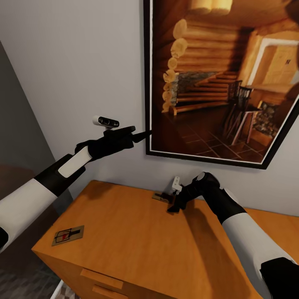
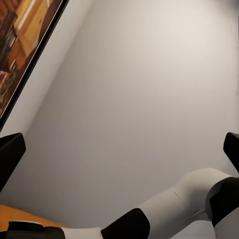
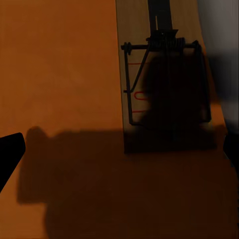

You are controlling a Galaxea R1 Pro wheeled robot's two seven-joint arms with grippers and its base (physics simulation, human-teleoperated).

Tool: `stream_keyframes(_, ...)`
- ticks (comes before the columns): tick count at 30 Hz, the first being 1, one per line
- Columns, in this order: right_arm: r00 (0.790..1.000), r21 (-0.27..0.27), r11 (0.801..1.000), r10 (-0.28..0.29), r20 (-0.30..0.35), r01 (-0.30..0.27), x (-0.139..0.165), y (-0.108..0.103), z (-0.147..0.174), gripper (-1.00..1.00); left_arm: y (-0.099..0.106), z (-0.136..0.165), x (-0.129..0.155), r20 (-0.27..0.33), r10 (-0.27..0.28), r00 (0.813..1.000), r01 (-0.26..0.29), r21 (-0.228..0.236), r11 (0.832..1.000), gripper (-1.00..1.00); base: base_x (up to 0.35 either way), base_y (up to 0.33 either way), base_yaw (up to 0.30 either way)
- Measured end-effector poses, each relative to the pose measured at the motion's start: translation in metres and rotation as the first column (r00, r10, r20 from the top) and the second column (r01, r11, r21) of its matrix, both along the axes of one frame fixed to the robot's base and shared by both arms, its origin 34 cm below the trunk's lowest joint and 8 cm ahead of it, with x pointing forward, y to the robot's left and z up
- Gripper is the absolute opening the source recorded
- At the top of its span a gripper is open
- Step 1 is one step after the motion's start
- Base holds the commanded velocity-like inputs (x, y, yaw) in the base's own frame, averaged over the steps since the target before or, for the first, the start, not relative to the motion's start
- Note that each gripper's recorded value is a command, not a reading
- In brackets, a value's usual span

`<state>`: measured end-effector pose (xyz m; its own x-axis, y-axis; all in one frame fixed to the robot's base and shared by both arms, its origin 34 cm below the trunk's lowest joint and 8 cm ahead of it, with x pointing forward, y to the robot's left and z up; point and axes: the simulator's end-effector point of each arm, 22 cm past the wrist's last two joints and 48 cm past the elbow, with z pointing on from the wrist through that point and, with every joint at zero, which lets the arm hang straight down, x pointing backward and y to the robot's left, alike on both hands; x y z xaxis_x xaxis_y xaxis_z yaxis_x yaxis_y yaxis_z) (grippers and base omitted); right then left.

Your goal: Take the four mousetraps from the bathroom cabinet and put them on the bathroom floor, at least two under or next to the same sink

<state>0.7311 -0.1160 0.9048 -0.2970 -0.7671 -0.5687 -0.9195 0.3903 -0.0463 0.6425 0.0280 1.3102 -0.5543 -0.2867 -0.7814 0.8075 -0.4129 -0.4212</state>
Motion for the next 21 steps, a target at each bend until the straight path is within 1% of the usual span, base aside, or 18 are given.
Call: stream_keyframes(21, 1.000, 0.010, 1.000, 0.000, -0.012, 0.000, -0.0017, 0.0011, -0.0050, 1.00, -0.0001, -0.0029, 0.0000, 0.000, 0.000, 1.000, 0.000, 0.000, 1.000, 1.00, 0.000, 0.000, 0.000)
